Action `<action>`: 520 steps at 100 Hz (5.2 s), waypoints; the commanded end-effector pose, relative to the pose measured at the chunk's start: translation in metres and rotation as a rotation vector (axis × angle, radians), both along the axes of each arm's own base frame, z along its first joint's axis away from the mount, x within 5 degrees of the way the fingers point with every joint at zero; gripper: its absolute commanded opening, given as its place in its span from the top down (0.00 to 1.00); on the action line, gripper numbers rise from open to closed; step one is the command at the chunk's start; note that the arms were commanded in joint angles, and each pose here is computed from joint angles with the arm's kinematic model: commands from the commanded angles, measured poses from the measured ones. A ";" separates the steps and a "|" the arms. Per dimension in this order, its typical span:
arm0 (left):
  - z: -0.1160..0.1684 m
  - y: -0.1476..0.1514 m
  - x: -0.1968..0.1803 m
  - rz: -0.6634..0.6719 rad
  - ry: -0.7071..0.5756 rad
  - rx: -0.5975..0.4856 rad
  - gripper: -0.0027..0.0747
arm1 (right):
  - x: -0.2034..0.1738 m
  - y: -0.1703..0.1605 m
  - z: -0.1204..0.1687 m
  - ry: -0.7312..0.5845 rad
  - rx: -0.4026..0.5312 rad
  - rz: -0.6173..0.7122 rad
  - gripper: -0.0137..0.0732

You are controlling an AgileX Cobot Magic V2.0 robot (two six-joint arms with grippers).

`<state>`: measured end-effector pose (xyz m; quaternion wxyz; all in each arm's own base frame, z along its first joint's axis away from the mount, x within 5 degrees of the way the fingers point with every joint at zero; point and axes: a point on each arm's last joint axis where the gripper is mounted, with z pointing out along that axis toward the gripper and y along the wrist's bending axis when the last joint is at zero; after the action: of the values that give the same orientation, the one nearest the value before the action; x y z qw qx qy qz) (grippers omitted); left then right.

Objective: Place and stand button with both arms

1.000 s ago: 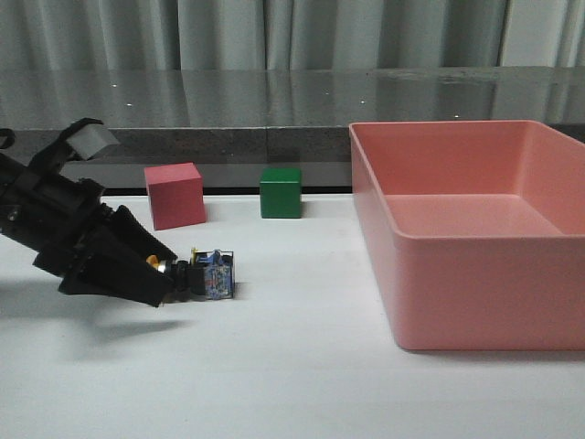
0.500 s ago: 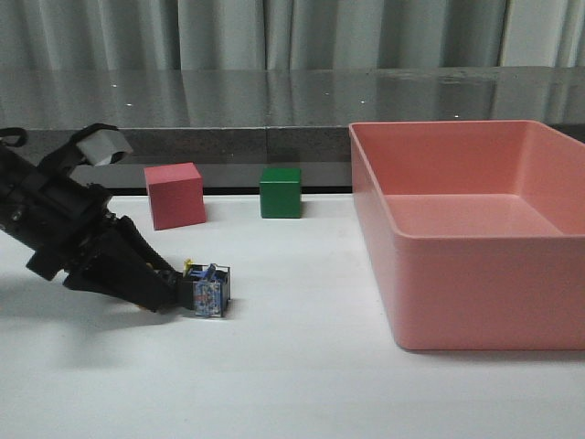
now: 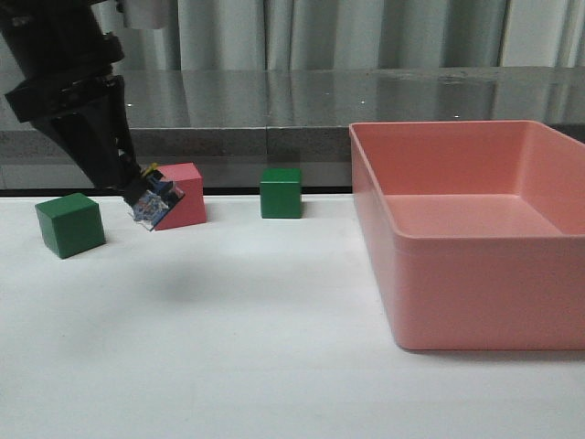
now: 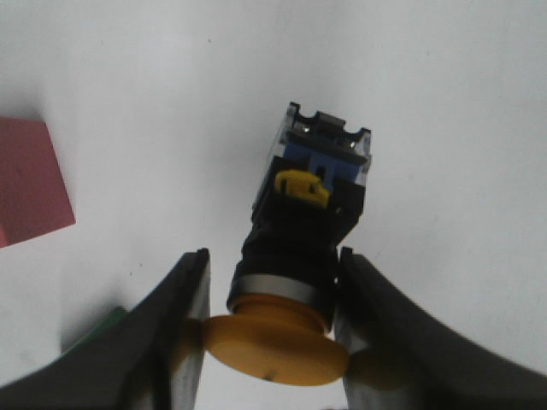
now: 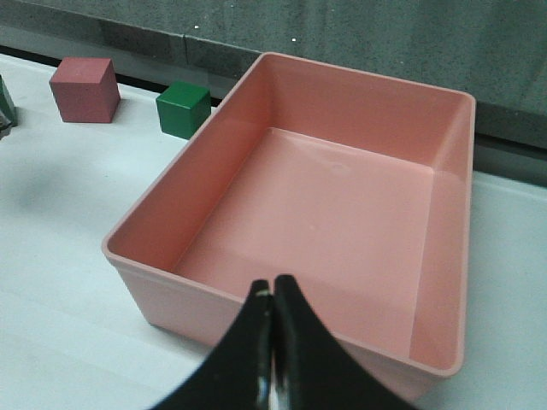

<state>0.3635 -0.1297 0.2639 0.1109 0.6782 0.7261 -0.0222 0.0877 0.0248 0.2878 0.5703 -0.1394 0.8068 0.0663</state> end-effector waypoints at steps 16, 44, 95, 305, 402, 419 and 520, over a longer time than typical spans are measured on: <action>0.026 -0.052 -0.025 -0.003 -0.248 0.338 0.99 | 0.003 -0.002 0.014 -0.088 0.033 -0.034 0.93; -0.003 -0.087 -0.026 0.028 -0.327 0.482 0.99 | 0.002 -0.002 0.014 -0.087 0.033 -0.033 0.93; -0.038 -0.092 -0.021 0.018 -0.225 0.544 0.99 | 0.002 -0.002 0.014 -0.087 0.034 -0.033 0.93; 0.050 0.105 -0.268 0.820 -0.912 -0.957 0.99 | 0.002 -0.002 0.014 -0.081 0.033 -0.031 0.93; 0.003 0.109 -0.281 0.897 -0.850 -0.987 0.99 | 0.002 -0.002 0.014 -0.081 0.033 -0.031 0.93; -0.022 0.117 -0.292 0.953 -0.922 -1.006 0.99 | 0.002 -0.002 0.014 -0.080 0.033 -0.031 0.93; -0.070 0.124 -0.308 1.010 -1.003 -1.051 0.99 | 0.002 -0.002 0.014 -0.080 0.033 -0.030 0.93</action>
<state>0.0557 -0.0048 0.1990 0.6828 0.0747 0.7267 0.0064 0.0877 0.0249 0.2872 0.5697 -0.1390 0.8073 0.0671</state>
